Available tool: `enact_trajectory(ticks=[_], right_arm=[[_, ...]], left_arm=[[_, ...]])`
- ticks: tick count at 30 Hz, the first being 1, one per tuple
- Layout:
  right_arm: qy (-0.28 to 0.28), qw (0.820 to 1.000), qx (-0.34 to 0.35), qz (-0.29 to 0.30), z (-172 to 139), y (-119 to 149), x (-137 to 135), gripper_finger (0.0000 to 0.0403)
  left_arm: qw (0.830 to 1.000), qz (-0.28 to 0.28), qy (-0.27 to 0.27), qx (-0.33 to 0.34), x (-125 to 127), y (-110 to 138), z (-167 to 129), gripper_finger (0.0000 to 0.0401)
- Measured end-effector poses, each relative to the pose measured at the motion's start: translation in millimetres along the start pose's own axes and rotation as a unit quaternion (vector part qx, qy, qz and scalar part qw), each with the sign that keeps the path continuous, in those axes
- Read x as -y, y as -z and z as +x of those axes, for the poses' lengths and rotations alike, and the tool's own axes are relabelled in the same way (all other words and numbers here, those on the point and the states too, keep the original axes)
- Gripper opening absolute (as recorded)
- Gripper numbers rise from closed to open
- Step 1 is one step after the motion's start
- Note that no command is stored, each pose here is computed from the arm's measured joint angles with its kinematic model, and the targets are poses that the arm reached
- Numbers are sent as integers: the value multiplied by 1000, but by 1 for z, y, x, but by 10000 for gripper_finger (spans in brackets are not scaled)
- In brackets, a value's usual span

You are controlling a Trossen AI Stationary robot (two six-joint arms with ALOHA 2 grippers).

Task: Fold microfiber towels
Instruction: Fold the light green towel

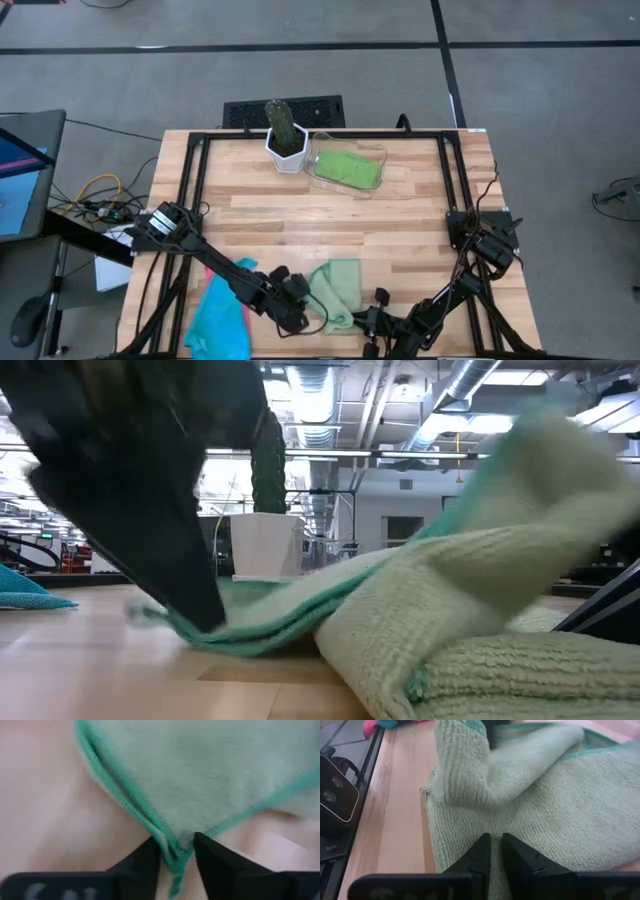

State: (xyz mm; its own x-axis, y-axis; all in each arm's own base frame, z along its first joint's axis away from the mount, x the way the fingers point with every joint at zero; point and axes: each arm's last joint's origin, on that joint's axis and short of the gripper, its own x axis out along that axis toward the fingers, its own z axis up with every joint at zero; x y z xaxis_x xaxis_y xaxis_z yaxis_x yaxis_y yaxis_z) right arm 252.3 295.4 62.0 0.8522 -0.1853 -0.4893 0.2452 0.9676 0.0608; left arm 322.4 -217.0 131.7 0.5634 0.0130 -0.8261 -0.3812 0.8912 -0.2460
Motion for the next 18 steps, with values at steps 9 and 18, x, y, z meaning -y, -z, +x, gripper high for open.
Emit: enact_trajectory(ticks=[9,18], right_arm=[[0,1000,0,0,0,0,0,75],[-1,1000,0,1,0,0,0,75]], left_arm=[[998,41,28,27,20,-28,-13,11],[995,71,14,75,11,-79,-13,9]])
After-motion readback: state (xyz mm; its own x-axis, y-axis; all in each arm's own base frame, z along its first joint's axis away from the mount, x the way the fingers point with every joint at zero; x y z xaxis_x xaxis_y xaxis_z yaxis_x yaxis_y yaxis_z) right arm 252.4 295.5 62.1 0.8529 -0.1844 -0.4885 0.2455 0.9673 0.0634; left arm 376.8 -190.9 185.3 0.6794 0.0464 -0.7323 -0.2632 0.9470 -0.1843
